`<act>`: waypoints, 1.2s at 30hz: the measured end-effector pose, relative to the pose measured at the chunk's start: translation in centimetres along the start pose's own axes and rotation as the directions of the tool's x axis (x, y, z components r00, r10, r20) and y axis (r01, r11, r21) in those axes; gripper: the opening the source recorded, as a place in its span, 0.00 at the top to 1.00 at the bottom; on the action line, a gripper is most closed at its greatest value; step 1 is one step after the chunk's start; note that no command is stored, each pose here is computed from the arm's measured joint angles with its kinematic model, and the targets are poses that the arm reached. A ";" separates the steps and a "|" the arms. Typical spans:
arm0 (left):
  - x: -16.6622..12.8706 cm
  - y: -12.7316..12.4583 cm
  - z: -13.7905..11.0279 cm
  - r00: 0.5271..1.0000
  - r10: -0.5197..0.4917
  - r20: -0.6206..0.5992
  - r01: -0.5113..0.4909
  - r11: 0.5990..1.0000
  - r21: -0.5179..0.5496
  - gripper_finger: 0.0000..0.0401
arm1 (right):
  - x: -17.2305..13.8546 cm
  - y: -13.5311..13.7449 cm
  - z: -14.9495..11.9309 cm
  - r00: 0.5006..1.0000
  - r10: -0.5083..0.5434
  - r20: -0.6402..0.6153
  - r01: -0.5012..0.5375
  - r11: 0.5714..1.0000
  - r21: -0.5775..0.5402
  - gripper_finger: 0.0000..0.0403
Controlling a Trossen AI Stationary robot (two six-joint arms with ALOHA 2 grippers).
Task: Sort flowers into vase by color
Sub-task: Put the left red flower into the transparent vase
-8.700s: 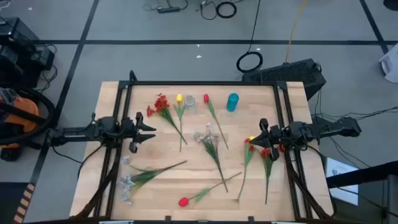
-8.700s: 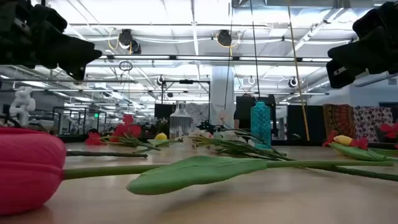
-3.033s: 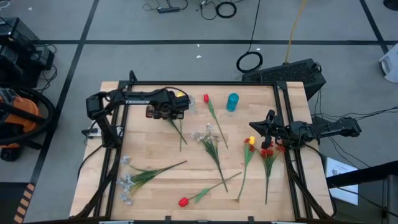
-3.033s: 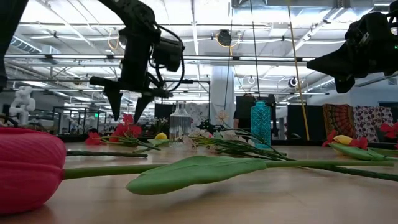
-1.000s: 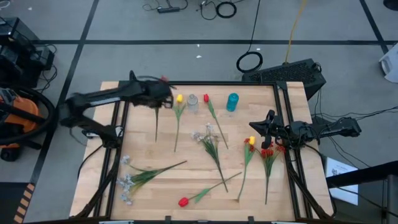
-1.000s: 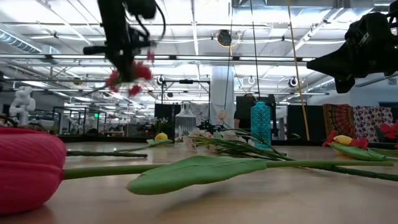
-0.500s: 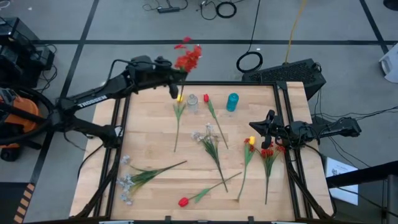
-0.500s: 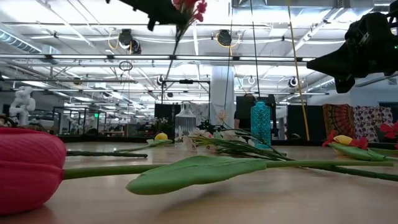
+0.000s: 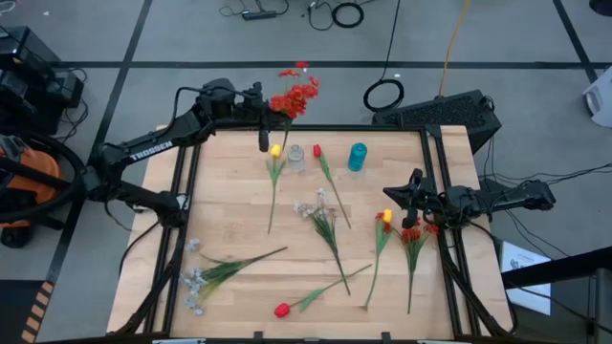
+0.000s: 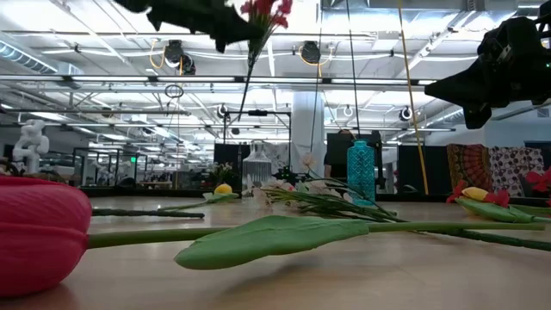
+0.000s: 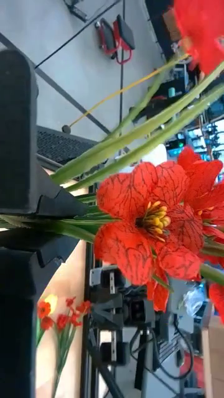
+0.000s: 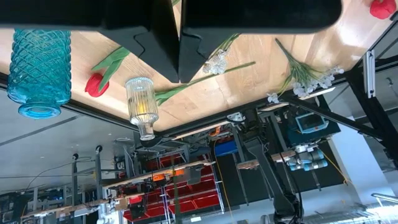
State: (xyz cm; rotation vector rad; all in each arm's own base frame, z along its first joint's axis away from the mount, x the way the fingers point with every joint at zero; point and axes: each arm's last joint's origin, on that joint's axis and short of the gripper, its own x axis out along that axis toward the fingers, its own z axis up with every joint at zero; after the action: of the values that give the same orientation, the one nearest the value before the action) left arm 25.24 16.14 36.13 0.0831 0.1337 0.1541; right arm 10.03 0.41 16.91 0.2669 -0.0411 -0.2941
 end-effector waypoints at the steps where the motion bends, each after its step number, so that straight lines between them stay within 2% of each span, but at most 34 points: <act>1: -0.1 0.4 -0.6 1.000 -0.006 0.005 0.006 1.000 -0.019 0.97 | 0.0 0.0 0.0 1.000 0.000 0.000 0.000 1.000 0.000 1.00; 6: -0.7 1.6 -3.0 0.988 -0.024 0.150 0.035 0.997 -0.074 0.97 | 0.0 0.0 0.0 1.000 0.000 0.000 0.000 1.000 0.000 1.00; 11: -1.8 2.0 -3.6 0.935 0.007 0.354 -0.001 1.000 -0.015 0.97 | 0.0 0.0 0.0 1.000 0.000 0.000 0.000 1.000 0.000 1.00; 19: -1.6 2.3 -4.9 0.964 0.024 0.264 -0.007 0.998 -0.066 0.97 | 0.0 0.0 0.0 1.000 0.000 0.000 0.000 1.000 0.000 1.00; 36: 0.6 3.2 -7.9 0.983 0.025 0.180 -0.004 0.993 -0.121 0.97 | 0.0 0.0 0.0 1.000 0.000 0.000 0.000 1.000 -0.001 1.00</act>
State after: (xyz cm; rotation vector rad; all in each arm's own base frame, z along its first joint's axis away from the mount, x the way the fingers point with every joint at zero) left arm 24.30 19.99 28.59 -0.0221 -0.0577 0.1681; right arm 10.03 0.41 16.90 0.2664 -0.0408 -0.2941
